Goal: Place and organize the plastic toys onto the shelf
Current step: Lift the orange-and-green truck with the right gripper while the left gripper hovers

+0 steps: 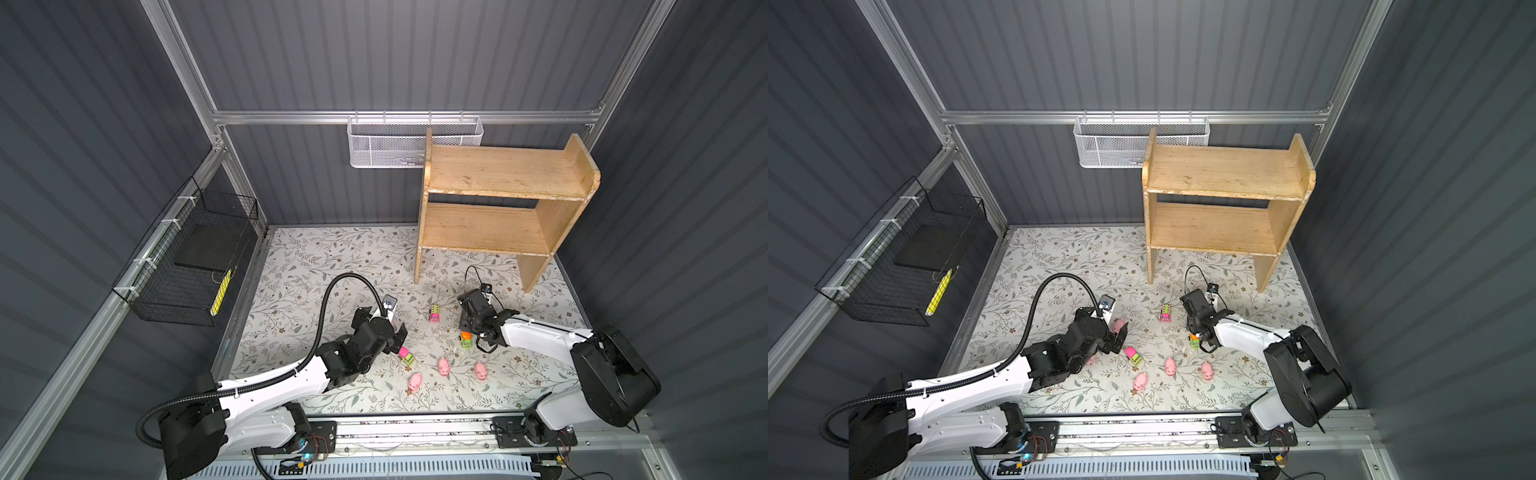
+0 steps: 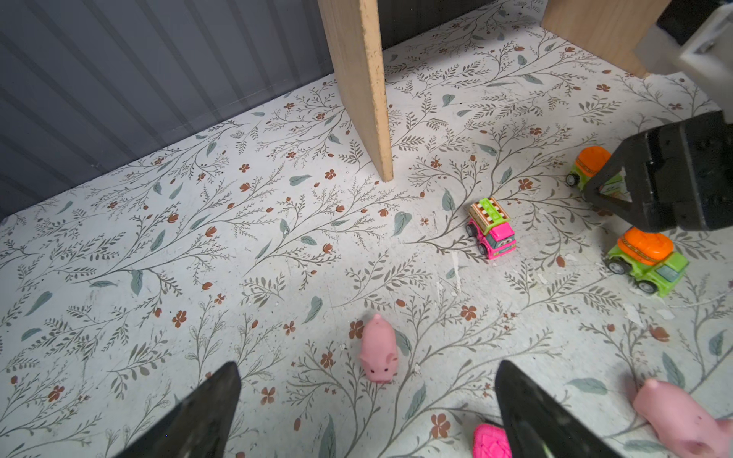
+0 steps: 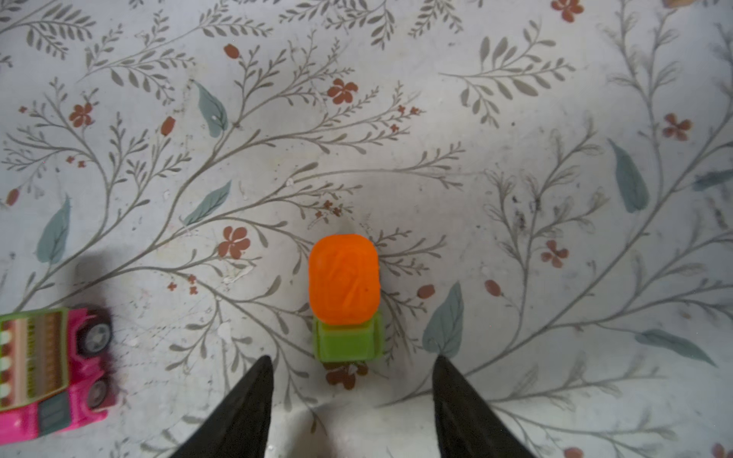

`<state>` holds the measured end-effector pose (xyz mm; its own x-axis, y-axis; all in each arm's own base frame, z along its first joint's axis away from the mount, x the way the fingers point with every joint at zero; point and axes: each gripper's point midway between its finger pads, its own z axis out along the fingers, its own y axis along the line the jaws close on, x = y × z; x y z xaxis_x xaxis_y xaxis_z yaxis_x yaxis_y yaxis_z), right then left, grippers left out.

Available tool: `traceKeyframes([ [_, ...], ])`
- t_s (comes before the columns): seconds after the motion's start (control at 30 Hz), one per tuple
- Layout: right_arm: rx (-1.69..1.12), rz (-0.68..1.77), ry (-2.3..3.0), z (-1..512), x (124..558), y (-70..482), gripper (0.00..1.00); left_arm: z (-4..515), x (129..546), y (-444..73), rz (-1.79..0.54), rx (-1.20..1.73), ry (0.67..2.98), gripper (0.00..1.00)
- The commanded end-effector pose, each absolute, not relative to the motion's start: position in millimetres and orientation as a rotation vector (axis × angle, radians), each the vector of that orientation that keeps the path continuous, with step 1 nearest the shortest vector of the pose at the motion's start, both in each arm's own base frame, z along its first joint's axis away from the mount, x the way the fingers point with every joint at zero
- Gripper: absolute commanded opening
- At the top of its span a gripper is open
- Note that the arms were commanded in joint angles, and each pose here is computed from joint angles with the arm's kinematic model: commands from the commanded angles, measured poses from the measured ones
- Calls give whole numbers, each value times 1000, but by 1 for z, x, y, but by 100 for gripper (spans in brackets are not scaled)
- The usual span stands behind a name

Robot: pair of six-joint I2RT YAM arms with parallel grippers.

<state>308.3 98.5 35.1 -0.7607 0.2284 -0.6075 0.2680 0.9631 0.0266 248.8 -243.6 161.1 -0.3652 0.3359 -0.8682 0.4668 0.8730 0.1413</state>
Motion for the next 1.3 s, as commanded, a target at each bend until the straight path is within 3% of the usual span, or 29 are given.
traceKeyframes([
  [0.0, 398, -89, 2361, 41, 321, 95, 63, 164, 247, -241, -200, 550, 1983, 100],
  [0.93, 349, -163, 2319, 16, 338, 95, 53, 155, 242, -240, -232, 542, 1997, 100],
  [1.27, 341, -172, 2343, 7, 337, 96, 40, 152, 243, -240, -227, 543, 2001, 100],
])
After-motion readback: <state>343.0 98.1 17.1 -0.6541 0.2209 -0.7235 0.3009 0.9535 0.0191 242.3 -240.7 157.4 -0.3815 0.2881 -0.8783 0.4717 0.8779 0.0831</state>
